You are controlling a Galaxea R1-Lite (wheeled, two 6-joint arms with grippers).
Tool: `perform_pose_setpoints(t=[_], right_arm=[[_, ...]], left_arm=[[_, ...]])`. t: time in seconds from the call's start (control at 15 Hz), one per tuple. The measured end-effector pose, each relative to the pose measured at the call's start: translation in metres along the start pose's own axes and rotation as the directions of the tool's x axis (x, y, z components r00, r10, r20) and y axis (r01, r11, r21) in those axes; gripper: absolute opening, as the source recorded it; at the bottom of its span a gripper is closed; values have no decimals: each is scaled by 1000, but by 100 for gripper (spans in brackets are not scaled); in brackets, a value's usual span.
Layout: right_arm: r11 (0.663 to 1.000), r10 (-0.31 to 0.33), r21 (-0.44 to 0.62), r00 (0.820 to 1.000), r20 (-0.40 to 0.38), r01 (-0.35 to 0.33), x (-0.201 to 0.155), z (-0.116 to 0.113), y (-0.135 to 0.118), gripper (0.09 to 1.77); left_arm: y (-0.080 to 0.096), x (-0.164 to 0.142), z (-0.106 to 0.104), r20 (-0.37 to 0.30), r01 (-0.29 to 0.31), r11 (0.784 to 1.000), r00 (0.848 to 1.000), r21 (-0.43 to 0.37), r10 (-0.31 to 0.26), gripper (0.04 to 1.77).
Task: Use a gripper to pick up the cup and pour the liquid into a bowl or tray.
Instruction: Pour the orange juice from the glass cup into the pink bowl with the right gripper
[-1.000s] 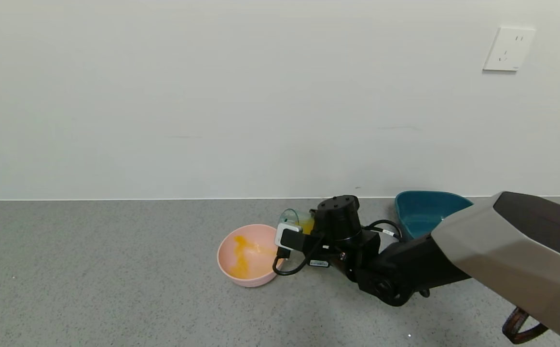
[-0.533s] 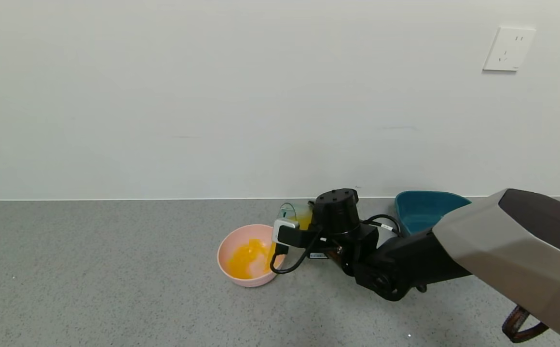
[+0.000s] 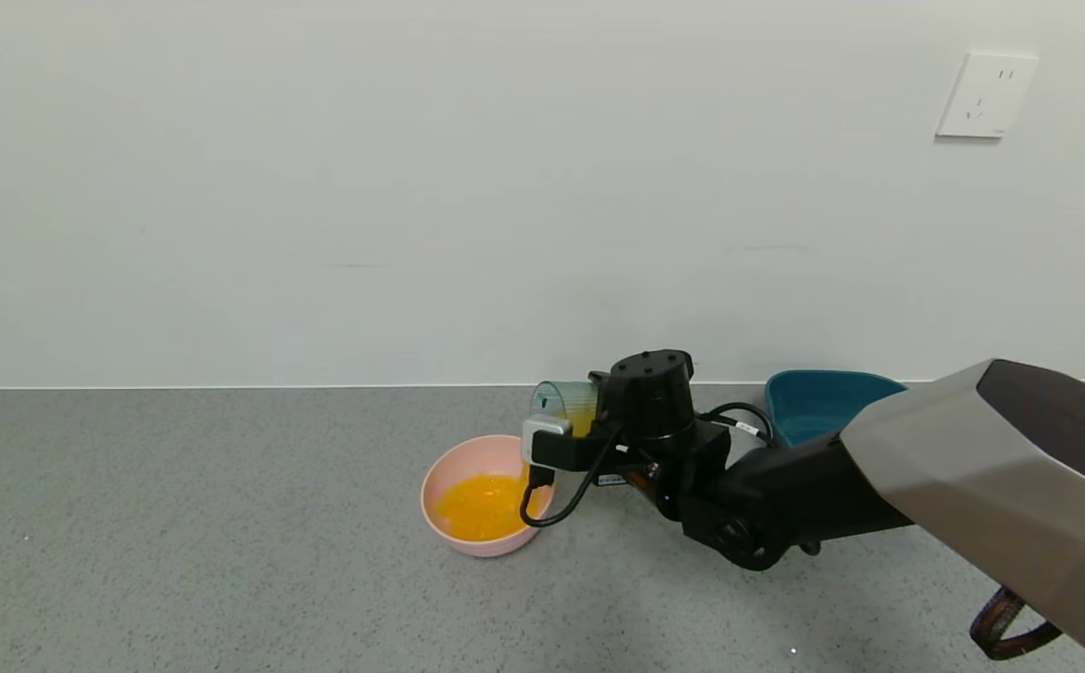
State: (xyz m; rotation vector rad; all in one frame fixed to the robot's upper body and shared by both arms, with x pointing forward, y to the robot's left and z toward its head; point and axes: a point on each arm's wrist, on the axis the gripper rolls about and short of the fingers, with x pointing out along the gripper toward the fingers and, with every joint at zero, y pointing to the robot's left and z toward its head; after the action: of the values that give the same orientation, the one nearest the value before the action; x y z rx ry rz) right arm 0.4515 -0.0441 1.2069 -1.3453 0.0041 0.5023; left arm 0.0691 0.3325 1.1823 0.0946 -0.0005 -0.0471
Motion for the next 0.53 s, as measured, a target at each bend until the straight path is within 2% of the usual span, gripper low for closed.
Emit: perform_pose_setpoints(t=[0.53], right_arm=[[993,-35,-111,999,13,36,-3,4,-12,137]], left_arm=[[0,0,0,0,0,1000,1000,0,0,172]])
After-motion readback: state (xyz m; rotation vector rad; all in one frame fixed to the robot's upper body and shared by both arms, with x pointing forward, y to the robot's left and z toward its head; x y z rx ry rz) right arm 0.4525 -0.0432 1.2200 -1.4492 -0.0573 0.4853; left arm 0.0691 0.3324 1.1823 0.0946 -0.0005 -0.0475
